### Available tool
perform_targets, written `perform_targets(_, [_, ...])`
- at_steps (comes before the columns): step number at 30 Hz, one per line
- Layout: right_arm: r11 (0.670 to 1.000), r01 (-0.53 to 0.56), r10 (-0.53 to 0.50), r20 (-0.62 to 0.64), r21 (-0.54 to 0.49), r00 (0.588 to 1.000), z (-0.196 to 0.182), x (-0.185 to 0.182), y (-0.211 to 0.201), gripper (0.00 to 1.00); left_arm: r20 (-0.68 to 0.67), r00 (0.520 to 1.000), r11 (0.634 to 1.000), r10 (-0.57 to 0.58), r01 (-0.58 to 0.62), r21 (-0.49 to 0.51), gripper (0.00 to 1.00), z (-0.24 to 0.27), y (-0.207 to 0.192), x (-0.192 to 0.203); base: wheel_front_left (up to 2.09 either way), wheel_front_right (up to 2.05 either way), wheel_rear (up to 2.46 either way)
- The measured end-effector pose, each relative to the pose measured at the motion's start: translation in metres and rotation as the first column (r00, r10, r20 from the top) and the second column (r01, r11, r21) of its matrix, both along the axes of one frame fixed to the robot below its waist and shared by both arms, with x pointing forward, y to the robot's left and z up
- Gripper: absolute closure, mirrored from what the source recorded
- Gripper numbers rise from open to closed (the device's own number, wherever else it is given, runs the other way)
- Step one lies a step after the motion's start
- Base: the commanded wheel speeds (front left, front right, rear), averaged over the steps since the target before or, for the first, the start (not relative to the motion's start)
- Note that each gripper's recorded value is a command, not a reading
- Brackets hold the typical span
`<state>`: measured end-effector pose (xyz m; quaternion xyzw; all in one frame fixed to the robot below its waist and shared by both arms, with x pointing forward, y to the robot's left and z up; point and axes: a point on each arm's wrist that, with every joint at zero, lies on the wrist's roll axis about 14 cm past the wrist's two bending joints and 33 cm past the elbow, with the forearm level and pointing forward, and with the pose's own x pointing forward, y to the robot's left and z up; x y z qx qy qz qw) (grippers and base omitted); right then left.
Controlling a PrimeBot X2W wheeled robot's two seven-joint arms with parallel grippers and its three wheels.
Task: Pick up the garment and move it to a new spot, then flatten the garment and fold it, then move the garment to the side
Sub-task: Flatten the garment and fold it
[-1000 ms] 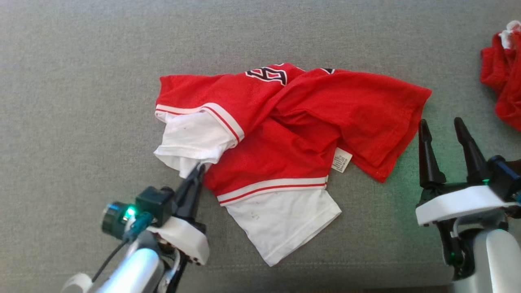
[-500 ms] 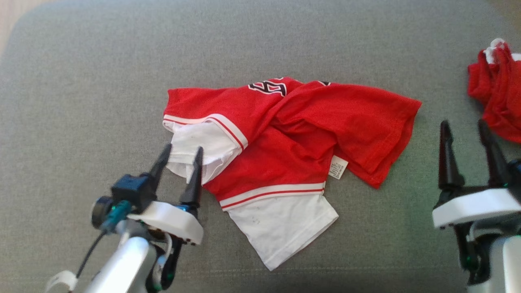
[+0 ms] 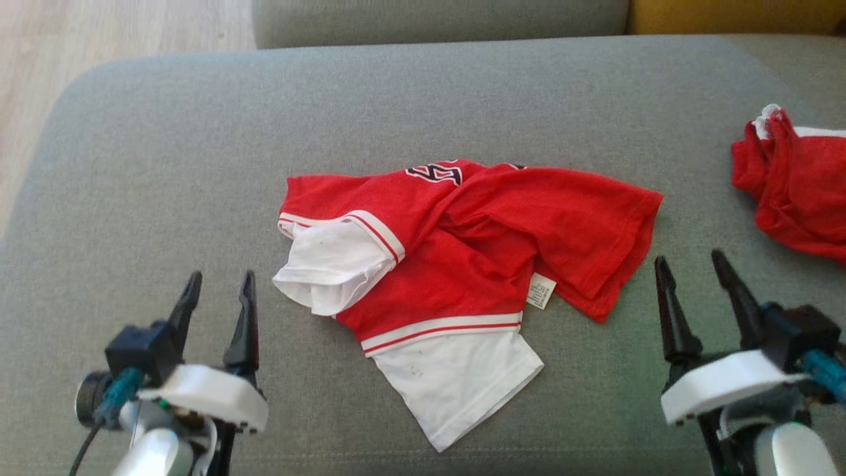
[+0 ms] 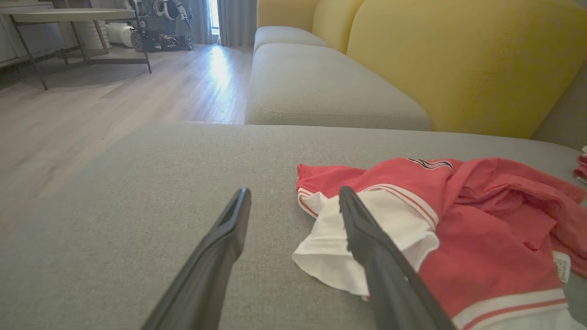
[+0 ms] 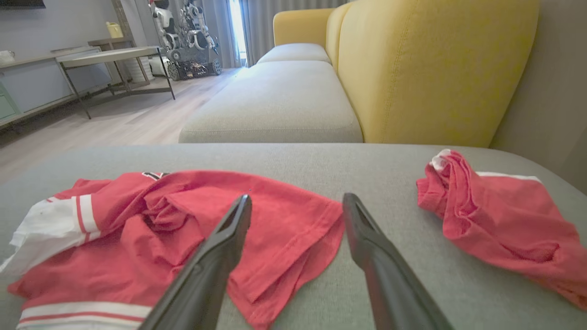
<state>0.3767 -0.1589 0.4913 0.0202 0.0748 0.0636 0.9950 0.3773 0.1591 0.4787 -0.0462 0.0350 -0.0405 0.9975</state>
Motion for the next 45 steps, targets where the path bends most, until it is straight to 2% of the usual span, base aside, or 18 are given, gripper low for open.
perform_targets(10, [1.000,0.007,-0.007,-0.019,-0.002,1.000,-0.003,-0.020,-0.002,0.00,-0.051,0.999,1.000,0.014,-0.015,-0.018,0.00,-0.010,0.004,-0.026,0.00,0.00,0.00])
perform_targets(34, [1.000,0.001,-0.001,-0.051,-0.002,0.999,-0.009,-0.021,-0.001,0.00,-0.087,0.996,1.000,0.013,-0.015,-0.026,0.00,-0.017,0.004,-0.028,0.00,0.00,0.00])
perform_targets(41, [1.000,-0.008,0.008,-0.074,-0.001,0.997,-0.017,-0.013,0.002,0.00,-0.143,0.988,0.998,-0.064,0.059,-0.035,0.00,-0.027,-0.006,-0.004,0.00,0.00,0.00])
perform_targets(45, [1.000,-0.015,0.015,-0.077,0.002,0.997,-0.020,-0.003,0.005,0.00,-0.222,0.969,0.994,-0.107,0.099,-0.047,0.00,-0.047,-0.010,0.011,0.00,0.00,0.00])
